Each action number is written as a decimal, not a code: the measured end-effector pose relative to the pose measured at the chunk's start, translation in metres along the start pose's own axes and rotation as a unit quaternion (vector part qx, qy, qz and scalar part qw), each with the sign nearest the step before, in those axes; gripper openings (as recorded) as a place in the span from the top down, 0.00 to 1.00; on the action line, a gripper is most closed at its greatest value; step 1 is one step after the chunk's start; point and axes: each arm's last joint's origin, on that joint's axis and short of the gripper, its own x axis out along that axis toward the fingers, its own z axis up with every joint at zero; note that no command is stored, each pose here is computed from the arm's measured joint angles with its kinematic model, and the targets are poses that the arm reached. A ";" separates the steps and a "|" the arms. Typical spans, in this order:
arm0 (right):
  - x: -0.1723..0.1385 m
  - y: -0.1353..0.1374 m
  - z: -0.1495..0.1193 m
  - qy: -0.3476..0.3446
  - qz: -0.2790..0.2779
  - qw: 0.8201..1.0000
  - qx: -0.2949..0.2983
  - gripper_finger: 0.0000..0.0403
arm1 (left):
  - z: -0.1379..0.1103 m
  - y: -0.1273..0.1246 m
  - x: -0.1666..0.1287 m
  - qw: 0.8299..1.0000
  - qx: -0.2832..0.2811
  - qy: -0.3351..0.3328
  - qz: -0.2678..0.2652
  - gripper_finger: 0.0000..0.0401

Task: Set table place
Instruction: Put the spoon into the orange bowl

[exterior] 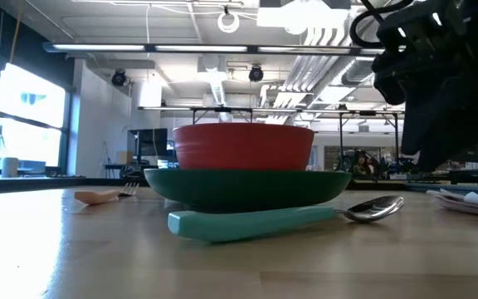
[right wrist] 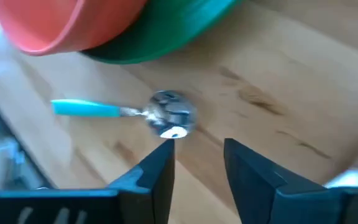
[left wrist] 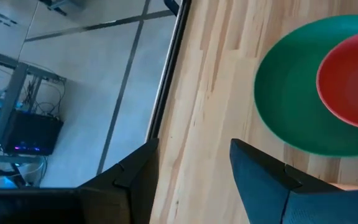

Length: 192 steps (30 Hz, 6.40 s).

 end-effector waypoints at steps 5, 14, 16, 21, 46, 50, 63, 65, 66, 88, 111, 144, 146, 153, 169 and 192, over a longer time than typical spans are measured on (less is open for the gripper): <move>0.005 -0.002 -0.002 -0.004 0.052 0.999 0.013 0.67 | 0.000 0.000 0.000 1.000 -0.003 0.000 0.000 0.54; -0.016 0.043 -0.004 -0.034 0.123 0.992 0.008 0.67 | 0.000 0.000 0.000 1.000 0.003 0.001 0.000 0.54; -0.022 0.056 -0.001 -0.048 0.125 0.991 -0.001 0.69 | 0.000 0.000 0.000 1.000 0.011 0.001 0.000 0.54; -0.017 0.092 0.009 -0.066 0.095 0.992 -0.048 0.76 | 0.000 0.000 0.000 1.000 0.024 0.001 -0.002 0.54; 0.131 0.204 -0.008 0.033 -0.114 0.978 -0.173 1.00 | 0.000 0.000 0.000 0.996 0.089 0.001 -0.004 0.54; 0.137 0.208 -0.006 0.044 -0.118 0.974 -0.187 1.00 | 0.000 0.000 0.000 0.996 0.089 0.001 -0.004 0.54; 0.134 0.206 -0.030 0.104 -0.133 0.967 -0.189 1.00 | 0.000 0.000 0.000 0.996 0.089 0.001 -0.004 0.54; 0.131 0.205 -0.031 0.098 -0.146 0.966 -0.191 1.00 | 0.000 0.000 0.000 0.996 0.089 0.001 -0.004 0.54; 0.130 0.207 -0.030 0.088 -0.144 0.966 -0.193 1.00 | 0.000 0.000 0.000 0.996 0.089 0.001 -0.004 0.54; 0.141 0.213 -0.002 0.001 -0.139 0.963 -0.229 1.00 | 0.000 0.000 0.000 0.996 0.088 0.001 -0.004 0.54; 0.132 0.198 -0.044 0.112 -0.198 0.950 -0.216 1.00 | 0.000 0.000 0.000 0.996 0.088 0.000 0.002 0.54; 0.073 0.205 -0.079 0.102 -0.235 0.967 -0.008 0.81 | 0.000 0.000 0.000 0.996 0.093 0.001 0.002 0.54; 0.074 0.204 -0.077 0.097 -0.239 0.966 0.003 0.75 | 0.000 0.000 0.000 0.995 0.095 0.001 0.002 0.54; 0.098 0.194 -0.075 0.081 -0.273 0.958 0.042 0.61 | 0.000 0.000 0.000 0.995 0.102 0.001 0.002 0.54; 0.104 0.186 -0.078 0.057 -0.310 0.943 0.112 0.56 | 0.000 0.001 0.000 0.994 0.106 0.000 0.008 0.54; 0.119 0.181 -0.085 0.079 -0.322 0.937 0.110 0.94 | 0.000 0.001 0.000 0.993 0.115 0.000 0.011 0.54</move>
